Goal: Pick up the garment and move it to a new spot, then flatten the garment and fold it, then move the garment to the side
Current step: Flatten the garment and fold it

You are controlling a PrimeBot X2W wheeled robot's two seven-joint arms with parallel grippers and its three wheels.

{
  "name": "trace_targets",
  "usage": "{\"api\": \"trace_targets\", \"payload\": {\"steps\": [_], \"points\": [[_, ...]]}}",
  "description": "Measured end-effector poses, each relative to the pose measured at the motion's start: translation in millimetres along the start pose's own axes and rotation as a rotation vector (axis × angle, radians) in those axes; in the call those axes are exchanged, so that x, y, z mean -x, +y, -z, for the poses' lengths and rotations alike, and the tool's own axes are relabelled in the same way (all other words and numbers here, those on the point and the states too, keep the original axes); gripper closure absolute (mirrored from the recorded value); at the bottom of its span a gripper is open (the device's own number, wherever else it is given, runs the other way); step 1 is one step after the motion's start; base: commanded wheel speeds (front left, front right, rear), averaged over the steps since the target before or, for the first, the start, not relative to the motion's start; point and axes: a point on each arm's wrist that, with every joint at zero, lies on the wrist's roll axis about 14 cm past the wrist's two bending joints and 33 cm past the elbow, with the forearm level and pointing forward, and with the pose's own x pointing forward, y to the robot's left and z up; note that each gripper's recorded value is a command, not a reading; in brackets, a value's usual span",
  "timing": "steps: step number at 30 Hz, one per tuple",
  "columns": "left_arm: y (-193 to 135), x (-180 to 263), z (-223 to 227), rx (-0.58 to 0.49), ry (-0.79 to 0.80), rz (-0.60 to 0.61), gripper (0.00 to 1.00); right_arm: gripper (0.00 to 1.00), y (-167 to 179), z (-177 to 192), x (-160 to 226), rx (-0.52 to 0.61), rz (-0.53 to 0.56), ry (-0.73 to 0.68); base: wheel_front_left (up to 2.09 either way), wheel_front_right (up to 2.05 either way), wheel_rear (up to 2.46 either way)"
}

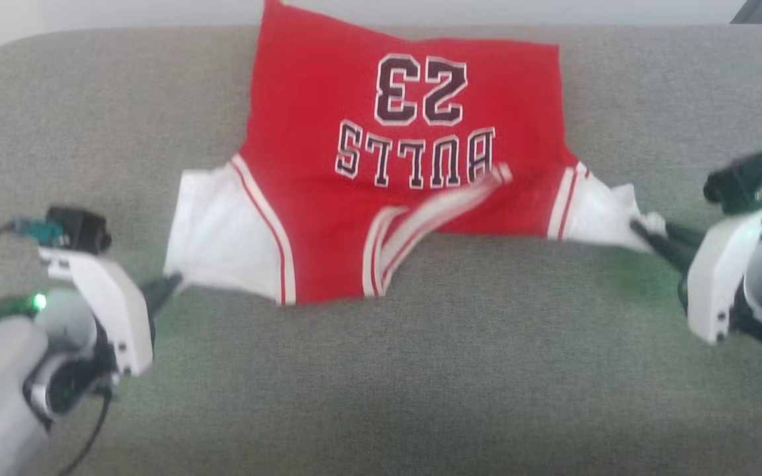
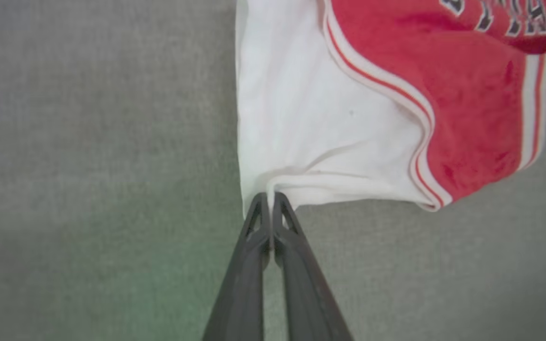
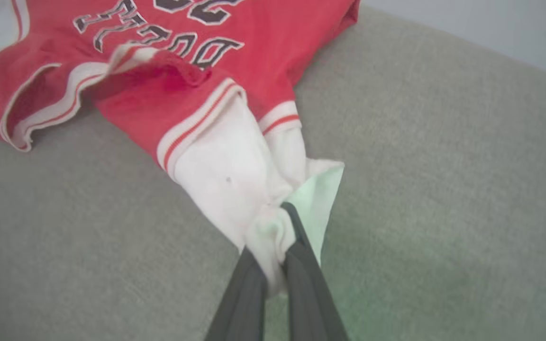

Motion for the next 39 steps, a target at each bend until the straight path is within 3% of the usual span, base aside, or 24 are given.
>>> {"api": "trace_targets", "payload": {"steps": [12, 23, 36, 37, 38, 39], "points": [[0, 33, 77, 0.093, 0.195, -0.062, 1.0, 1.0, 33, 86, 47, -0.101, -0.076, 0.266, 0.0, 0.0, 0.0], [7, 68, 127, 0.133, 0.377, -0.14, 1.0, 1.0, 48, 138, 92, -0.17, -0.109, 0.491, 0.0, 0.0, 0.0], [-7, 62, 123, 0.138, 0.348, -0.118, 1.0, 1.0, 47, 142, 88, -0.186, -0.084, 0.486, 0.0, 0.0, 0.0], [-8, 60, 119, 0.143, 0.327, -0.115, 1.0, 0.93, 47, 141, 86, -0.186, -0.081, 0.478, 0.0, 0.0, 0.0], [-10, 58, 114, 0.139, 0.309, -0.111, 1.0, 0.76, 48, 140, 84, -0.184, -0.081, 0.474, 0.0, 0.0, 0.0], [-11, 55, 109, 0.128, 0.29, -0.105, 1.0, 0.44, 48, 137, 82, -0.178, -0.079, 0.464, 0.0, 0.0, 0.0]]}}
